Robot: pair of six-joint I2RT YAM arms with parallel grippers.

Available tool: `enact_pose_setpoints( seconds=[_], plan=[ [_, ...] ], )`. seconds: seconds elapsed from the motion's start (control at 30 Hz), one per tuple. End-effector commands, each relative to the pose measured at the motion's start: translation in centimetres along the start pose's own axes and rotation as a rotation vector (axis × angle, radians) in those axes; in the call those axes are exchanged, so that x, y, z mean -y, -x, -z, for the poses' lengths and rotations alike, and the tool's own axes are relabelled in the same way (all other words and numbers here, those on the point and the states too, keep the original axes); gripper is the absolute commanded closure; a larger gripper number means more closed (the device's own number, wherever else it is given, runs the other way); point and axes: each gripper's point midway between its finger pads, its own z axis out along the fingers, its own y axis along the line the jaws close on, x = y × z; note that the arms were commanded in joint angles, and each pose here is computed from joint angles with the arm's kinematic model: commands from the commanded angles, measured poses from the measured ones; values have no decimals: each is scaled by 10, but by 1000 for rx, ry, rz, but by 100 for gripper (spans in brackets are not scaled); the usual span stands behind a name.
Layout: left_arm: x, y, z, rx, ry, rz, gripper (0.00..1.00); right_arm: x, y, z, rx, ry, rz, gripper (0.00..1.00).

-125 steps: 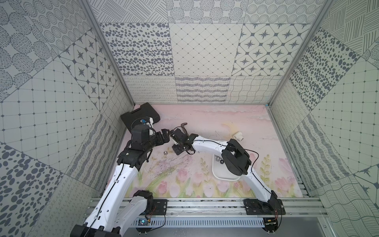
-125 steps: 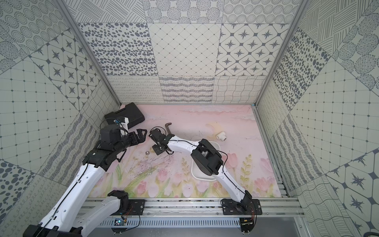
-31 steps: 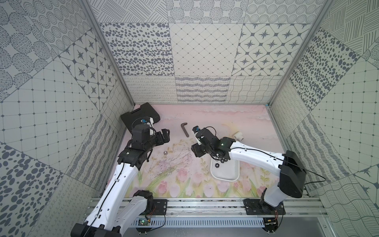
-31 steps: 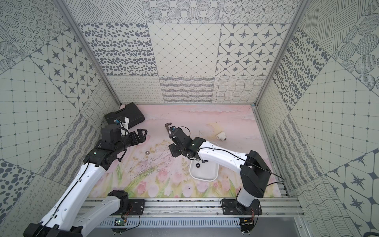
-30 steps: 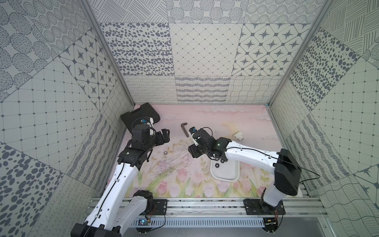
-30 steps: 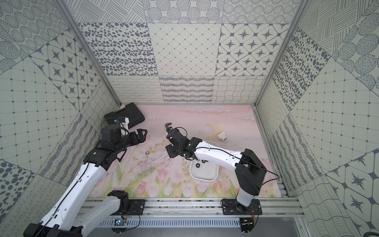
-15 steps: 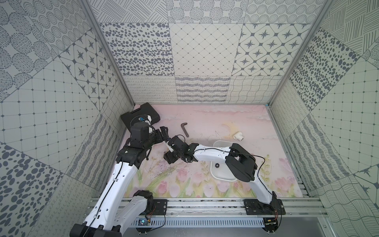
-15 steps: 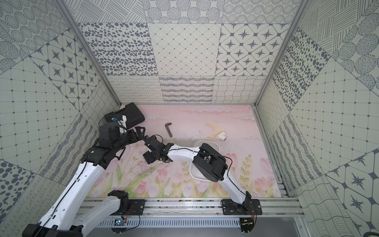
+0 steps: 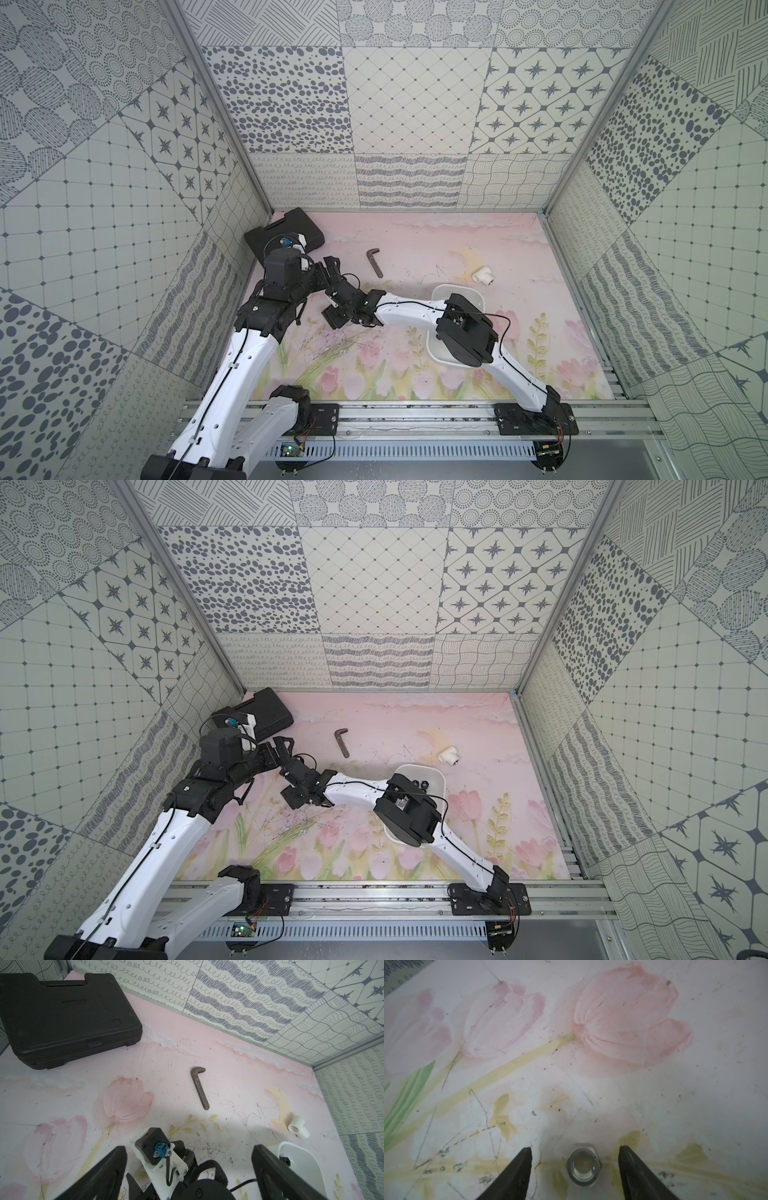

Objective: Put the nuts on the desktop into the storage box
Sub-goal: Pick up the nut from the center of the board.

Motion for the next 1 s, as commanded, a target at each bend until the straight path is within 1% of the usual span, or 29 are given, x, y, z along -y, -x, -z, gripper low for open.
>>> enact_pose_setpoints(
  seconds=[0.0,0.1,0.17,0.43,0.47,0.53,0.63,0.73,0.87,0.97],
  plan=[
    [-2,-2,0,-3,11,-16,1,1,-7,-9,-12,-34,34,33],
    [-3,-2,1,0,13,-20,1,3,-14,-12,-33,-47,43,35],
    [-3,-1,1,1,13,-21,1,4,-18,-13,-42,-51,46,39],
    [-3,-1,1,3,14,-24,1,7,-29,-9,-65,-63,55,71],
    [-3,-1,0,3,14,-24,1,8,-28,-6,-60,-64,55,76],
    [-4,-1,1,3,18,-25,1,8,-26,3,-40,-62,52,81],
    [-5,-2,-1,2,21,-25,1,10,-21,28,2,-58,38,86],
    [-4,-2,-2,-1,18,-23,1,18,-18,67,55,-65,20,88],
    [-3,-1,-3,-1,12,-21,1,36,-15,140,159,-80,-35,88],
    [-3,-2,-4,2,13,-18,1,60,-31,192,189,-142,-82,88]
  ],
)
